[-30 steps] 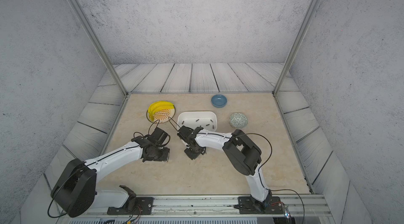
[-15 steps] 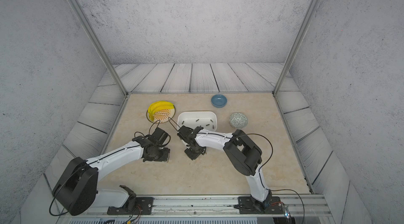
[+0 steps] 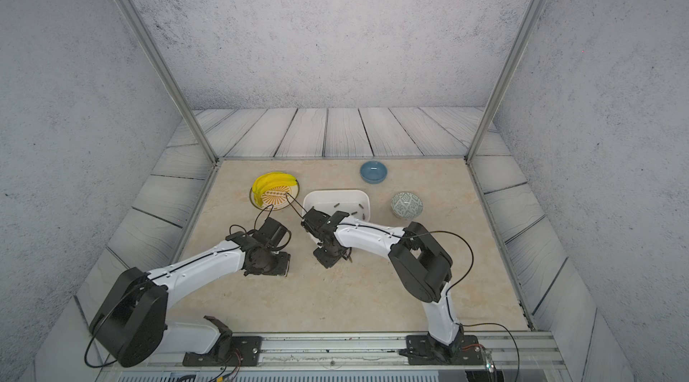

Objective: Put the bit on the desktop into the storage box
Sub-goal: Pick up the screwdriver bit from the center of the board, then place the screwdriver bit in the storage box.

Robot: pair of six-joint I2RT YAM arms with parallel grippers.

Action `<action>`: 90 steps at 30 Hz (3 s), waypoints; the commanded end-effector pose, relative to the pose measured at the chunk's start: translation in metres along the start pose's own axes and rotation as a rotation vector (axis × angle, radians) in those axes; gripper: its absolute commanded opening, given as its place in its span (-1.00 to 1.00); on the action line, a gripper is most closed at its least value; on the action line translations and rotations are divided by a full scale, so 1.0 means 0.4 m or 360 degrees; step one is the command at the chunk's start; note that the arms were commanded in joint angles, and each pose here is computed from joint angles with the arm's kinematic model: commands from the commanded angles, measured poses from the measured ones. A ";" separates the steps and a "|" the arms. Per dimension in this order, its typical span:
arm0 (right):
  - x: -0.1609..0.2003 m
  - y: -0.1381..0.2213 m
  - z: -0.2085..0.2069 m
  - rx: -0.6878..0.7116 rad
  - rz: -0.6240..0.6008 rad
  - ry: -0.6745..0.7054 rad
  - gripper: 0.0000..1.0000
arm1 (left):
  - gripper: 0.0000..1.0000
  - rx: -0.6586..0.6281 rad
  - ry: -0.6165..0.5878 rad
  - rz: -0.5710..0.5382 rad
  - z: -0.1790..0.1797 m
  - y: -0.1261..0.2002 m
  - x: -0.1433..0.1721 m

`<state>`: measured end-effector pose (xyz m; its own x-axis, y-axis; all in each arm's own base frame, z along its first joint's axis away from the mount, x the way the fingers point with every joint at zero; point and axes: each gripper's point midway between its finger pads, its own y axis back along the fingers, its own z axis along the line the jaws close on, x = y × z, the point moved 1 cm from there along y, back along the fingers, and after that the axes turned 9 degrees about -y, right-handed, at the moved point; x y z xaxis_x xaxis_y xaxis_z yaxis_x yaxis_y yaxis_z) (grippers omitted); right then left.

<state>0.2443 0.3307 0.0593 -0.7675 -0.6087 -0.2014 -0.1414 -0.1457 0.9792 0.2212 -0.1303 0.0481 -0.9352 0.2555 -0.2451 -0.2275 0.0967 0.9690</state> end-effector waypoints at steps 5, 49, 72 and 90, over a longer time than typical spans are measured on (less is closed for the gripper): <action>0.025 -0.044 0.005 0.0005 0.0086 -0.0008 -0.52 | 0.27 -0.0004 0.0004 0.0020 0.006 -0.004 0.002; 0.041 -0.082 -0.009 0.0117 0.0129 -0.0043 -1.00 | 0.26 -0.0004 0.0000 0.0024 0.006 -0.007 0.003; -0.233 0.151 -0.276 0.0276 -0.0223 -0.0230 -1.00 | 0.26 0.0011 0.0000 0.0032 0.001 -0.008 0.001; -0.210 0.128 -0.321 0.0316 -0.0218 -0.0326 -0.13 | 0.22 0.0137 -0.0148 -0.0085 -0.086 0.012 -0.103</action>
<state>0.3821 0.2820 0.0946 -0.8455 -0.4522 -0.2840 -0.2990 -0.0398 0.9534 0.2401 -0.1575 0.0536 -0.9176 0.2995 -0.2613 -0.2237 0.1545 0.9623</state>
